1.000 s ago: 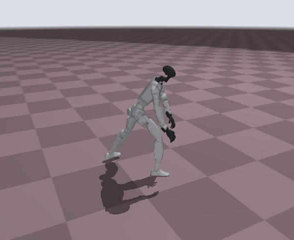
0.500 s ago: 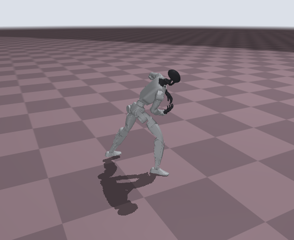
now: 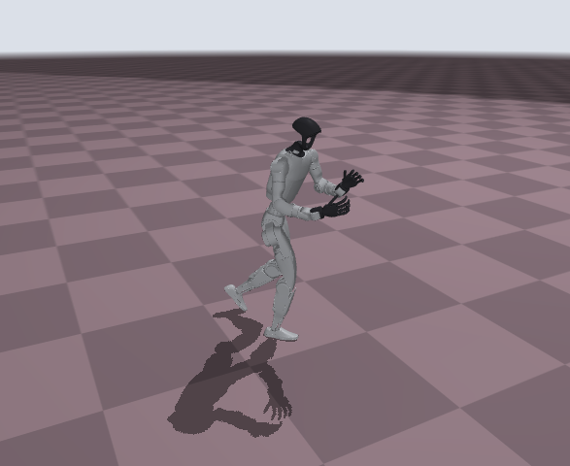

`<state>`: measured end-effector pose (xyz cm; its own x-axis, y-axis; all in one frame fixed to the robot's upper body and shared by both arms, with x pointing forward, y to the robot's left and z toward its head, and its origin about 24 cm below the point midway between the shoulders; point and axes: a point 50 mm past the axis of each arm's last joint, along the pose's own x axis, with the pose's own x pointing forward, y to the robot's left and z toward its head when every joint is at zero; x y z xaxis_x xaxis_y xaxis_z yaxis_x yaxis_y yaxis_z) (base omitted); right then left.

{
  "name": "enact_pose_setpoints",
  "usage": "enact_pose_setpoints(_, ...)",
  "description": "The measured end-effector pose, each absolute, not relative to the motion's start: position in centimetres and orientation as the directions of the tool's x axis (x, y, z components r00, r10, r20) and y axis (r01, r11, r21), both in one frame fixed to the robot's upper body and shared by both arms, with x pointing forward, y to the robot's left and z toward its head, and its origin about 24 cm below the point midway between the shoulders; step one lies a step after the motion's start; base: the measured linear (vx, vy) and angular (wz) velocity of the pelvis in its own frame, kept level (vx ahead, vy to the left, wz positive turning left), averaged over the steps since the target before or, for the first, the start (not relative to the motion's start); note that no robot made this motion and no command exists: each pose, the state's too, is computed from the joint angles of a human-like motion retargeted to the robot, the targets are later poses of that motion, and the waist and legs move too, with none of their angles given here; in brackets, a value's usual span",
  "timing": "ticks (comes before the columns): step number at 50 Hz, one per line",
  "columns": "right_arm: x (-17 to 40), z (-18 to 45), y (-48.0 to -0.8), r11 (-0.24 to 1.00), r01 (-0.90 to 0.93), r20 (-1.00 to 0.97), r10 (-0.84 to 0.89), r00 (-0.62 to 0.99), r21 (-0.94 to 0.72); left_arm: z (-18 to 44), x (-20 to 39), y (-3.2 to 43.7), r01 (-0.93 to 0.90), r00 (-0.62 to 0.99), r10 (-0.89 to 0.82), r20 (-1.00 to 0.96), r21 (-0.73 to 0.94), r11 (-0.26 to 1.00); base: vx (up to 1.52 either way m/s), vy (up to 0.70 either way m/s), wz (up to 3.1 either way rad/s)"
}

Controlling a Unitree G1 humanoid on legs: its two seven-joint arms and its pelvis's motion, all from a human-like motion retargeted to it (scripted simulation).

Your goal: Kungfu

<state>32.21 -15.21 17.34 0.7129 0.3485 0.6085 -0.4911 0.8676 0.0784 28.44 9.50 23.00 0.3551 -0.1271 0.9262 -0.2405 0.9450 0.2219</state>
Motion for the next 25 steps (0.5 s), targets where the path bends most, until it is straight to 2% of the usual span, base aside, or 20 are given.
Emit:
enact_pose_setpoints(3,31.0,20.5,-17.0,0.882,-0.46,0.718,0.253,0.648,0.104,23.8,29.4,6.7,0.112,0.448,-0.096,0.889,0.051,0.992,0.42,-0.4,-2.07)
enact_pose_setpoints(5,30.1,22.4,-17.7,0.888,-0.442,0.78,0.187,0.597,0.125,24.2,29.8,5.1,0.382,0.505,-0.126,0.854,-0.09,0.92,0.48,-0.36,-2.48)
enact_pose_setpoints(8,28.7,24.6,-18.0,0.878,-0.446,0.856,0.09,0.509,0.174,24.0,30.4,2.9,0.715,0.535,-0.228,0.813,-0.292,0.635,0.6,-0.29,-2.79)
enact_pose_setpoints(10,27.8,25.7,-17.9,0.849,-0.481,0.891,0.028,0.454,0.218,23.7,30.5,1.6,0.826,0.512,-0.285,0.81,-0.374,0.421,0.6,-0.12,-3.09)
enact_pose_setpoints(12,27.0,26.5,-17.7,0.807,-0.533,0.914,-0.022,0.405,0.255,23.5,30.3,0.6,0.868,0.486,-0.305,0.819,-0.413,0.275,0.61,0.0,-3.23)
enact_pose_setpoints(15,25.8,27.2,-17.2,0.739,-0.605,0.932,-0.084,0.352,0.295,23.5,29.8,-0.3,0.884,0.468,-0.299,0.832,-0.437,0.167,0.66,0.16,-3.17)
enact_pose_setpoints(20,24.4,27.1,-16.5,0.675,-0.663,0.939,-0.141,0.314,0.323,23.6,28.3,-0.9,0.923,0.382,-0.307,0.872,-0.376,0.083,0.68,0.39,-2.85)
enact_pose_setpoints(25,23.2,26.1,-16.7,0.685,-0.639,0.931,-0.178,0.319,0.349,23.0,26.9,-1.1,0.939,0.34,-0.305,0.889,-0.341,0.053,0.79,0.69,-1.94)
